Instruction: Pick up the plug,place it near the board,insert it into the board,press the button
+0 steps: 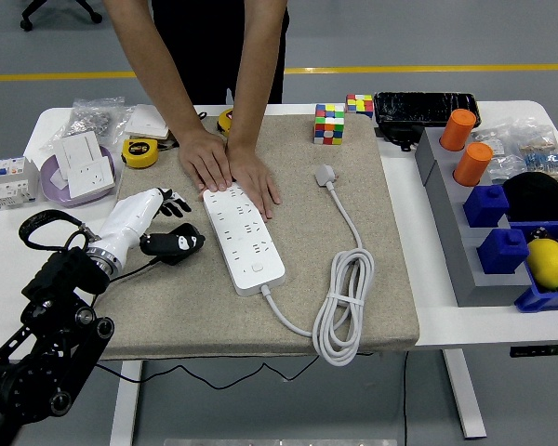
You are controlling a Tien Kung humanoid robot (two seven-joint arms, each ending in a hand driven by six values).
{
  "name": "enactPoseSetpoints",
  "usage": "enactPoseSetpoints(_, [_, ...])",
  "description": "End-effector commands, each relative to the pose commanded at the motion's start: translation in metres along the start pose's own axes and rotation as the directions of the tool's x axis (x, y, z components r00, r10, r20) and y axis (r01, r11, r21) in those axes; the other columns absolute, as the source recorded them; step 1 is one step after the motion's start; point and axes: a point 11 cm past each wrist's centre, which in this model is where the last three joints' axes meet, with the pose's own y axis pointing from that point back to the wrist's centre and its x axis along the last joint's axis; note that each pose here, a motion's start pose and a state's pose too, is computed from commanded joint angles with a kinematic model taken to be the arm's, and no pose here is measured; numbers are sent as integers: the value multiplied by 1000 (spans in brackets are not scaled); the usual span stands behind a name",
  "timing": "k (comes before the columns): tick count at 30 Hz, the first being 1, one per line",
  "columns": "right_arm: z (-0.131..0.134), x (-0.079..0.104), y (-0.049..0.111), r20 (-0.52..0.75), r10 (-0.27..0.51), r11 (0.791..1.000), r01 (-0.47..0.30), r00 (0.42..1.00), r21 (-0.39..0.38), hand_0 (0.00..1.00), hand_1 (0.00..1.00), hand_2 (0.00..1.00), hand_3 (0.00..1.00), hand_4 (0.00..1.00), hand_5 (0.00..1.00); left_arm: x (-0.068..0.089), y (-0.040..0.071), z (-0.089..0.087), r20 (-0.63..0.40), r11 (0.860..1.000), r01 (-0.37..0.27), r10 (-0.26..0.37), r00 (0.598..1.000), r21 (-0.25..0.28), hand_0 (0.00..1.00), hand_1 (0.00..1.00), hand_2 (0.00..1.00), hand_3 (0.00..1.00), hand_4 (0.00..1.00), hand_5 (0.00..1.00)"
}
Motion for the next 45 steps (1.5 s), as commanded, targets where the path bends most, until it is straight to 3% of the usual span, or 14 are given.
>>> enactPoseSetpoints(4, [-1, 0, 0, 2, 0, 1000, 0, 1000, 3, 876, 726, 718, 711, 998, 672, 7, 1, 6, -71, 999, -43, 40, 997, -31, 894, 957, 885, 842, 998, 963])
enactPoseSetpoints(6, [-2, -1, 0, 3, -1, 1000, 1, 1000, 4, 874, 726, 718, 711, 998, 672, 15, 5, 14, -163, 991, -114, 101, 982, -73, 927, 992, 930, 875, 998, 998])
enactPoseSetpoints(10, [-1, -2, 0, 5, -2, 1000, 2, 1000, 4, 874, 726, 718, 711, 998, 672, 23, 16, 25, -358, 971, -211, 158, 920, -115, 927, 992, 930, 875, 998, 998])
enactPoseSetpoints(15, [1, -2, 0, 7, -4, 1000, 4, 1000, -1, 874, 726, 718, 711, 998, 672, 16, 33, 37, -573, 962, -234, 115, 812, -139, 891, 971, 925, 874, 998, 998])
enactPoseSetpoints(16, [1, -2, 0, 7, -4, 1000, 4, 1000, -1, 874, 726, 718, 711, 998, 672, 15, 36, 37, -612, 962, -237, 105, 784, -138, 891, 971, 925, 874, 998, 998])
enactPoseSetpoints(17, [1, -3, 0, 8, -4, 1000, 4, 1000, -1, 875, 726, 717, 711, 998, 672, 14, 37, 37, -643, 962, -238, 99, 759, -134, 804, 876, 853, 835, 998, 998])
enactPoseSetpoints(22, [1, -6, 0, 7, -10, 1000, 10, 1000, -3, 875, 726, 717, 711, 998, 672, 8, 48, 18, -797, 967, -250, 110, 594, -53, 804, 876, 853, 835, 998, 998])
enactPoseSetpoints(23, [1, -8, 0, 6, -13, 1000, 13, 1000, -2, 873, 726, 717, 711, 998, 672, 6, 50, 12, -819, 968, -249, 119, 561, -30, 715, 759, 734, 731, 998, 942])
enactPoseSetpoints(28, [-2, -11, 0, 3, -18, 1000, 18, 1000, 6, 873, 726, 717, 711, 998, 672, -2, 59, -9, -915, 974, -219, 143, 378, 62, 715, 759, 734, 731, 998, 942])
enactPoseSetpoints(30, [-2, -11, 0, -2, -19, 1000, 19, 1000, 7, 876, 727, 718, 711, 998, 672, -5, 62, -14, -943, 974, -207, 152, 295, 92, 697, 713, 681, 700, 998, 889])
enactPoseSetpoints(32, [-2, -11, 0, -10, -19, 1000, 19, 1000, 5, 876, 727, 718, 711, 998, 672, -6, 63, -17, -959, 972, -207, 159, 236, 111, 697, 713, 681, 700, 998, 889])
enactPoseSetpoints(34, [-1, -12, 0, -17, -20, 1000, 20, 1000, 2, 876, 727, 718, 711, 998, 672, -4, 64, -18, -959, 970, -215, 167, 228, 118, 697, 713, 681, 700, 998, 889])
enactPoseSetpoints(35, [0, -12, 0, -22, -22, 1000, 22, 1000, 0, 874, 726, 717, 711, 998, 673, -2, 64, -20, -957, 967, -222, 174, 230, 123, 676, 691, 657, 684, 998, 789])
enactPoseSetpoints(45, [8, -16, 0, -72, -37, 999, 36, 997, -15, 874, 726, 717, 711, 998, 671, -6, 65, -24, -949, 969, -209, 184, 258, 131, 663, 691, 656, 682, 998, 756])
